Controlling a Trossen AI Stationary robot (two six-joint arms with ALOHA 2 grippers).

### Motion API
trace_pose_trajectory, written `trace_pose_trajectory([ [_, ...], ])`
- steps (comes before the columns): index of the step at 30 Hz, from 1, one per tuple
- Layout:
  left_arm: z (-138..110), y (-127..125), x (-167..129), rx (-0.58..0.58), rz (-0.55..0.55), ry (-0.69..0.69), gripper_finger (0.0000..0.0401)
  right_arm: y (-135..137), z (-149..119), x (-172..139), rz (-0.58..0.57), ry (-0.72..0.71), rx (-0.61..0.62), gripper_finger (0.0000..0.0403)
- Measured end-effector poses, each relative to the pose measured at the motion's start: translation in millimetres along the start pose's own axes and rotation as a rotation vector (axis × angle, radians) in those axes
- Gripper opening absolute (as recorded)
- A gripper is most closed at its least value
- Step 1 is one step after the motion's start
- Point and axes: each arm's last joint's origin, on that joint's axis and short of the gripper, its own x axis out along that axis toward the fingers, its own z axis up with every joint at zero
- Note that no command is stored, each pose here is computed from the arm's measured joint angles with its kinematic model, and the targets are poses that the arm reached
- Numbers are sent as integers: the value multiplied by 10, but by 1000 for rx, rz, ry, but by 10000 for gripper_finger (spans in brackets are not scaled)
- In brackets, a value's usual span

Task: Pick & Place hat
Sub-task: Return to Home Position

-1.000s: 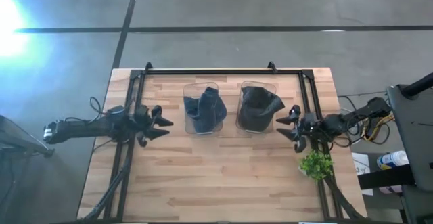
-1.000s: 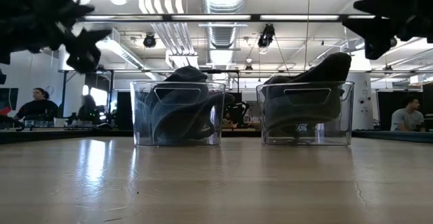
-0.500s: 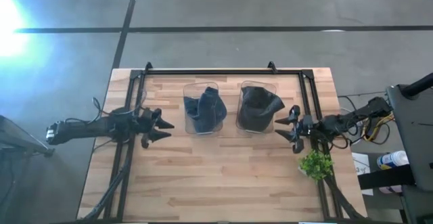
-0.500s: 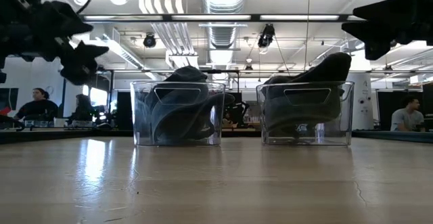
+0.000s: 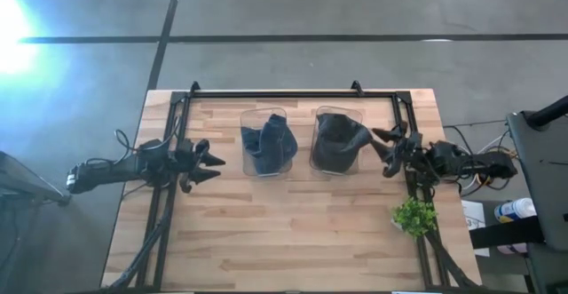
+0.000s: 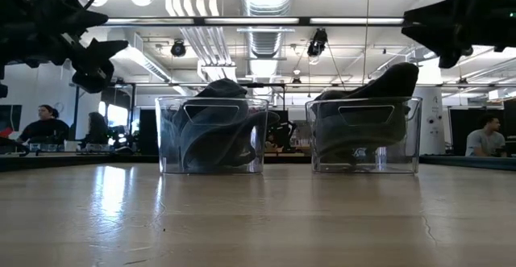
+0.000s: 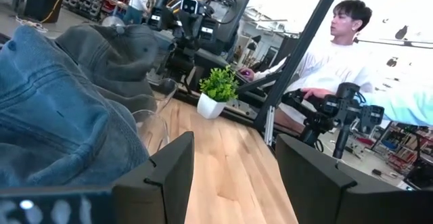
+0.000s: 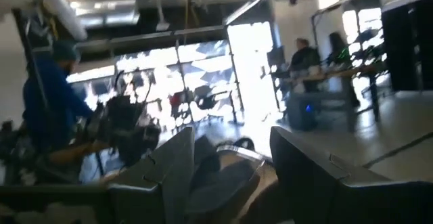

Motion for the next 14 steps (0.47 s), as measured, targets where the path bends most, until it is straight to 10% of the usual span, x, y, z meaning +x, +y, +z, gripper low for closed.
trace_pose_trajectory([
  [14,-13,8,10,-4,5,15,202,-2,39,2,-1,-38,17,189],
])
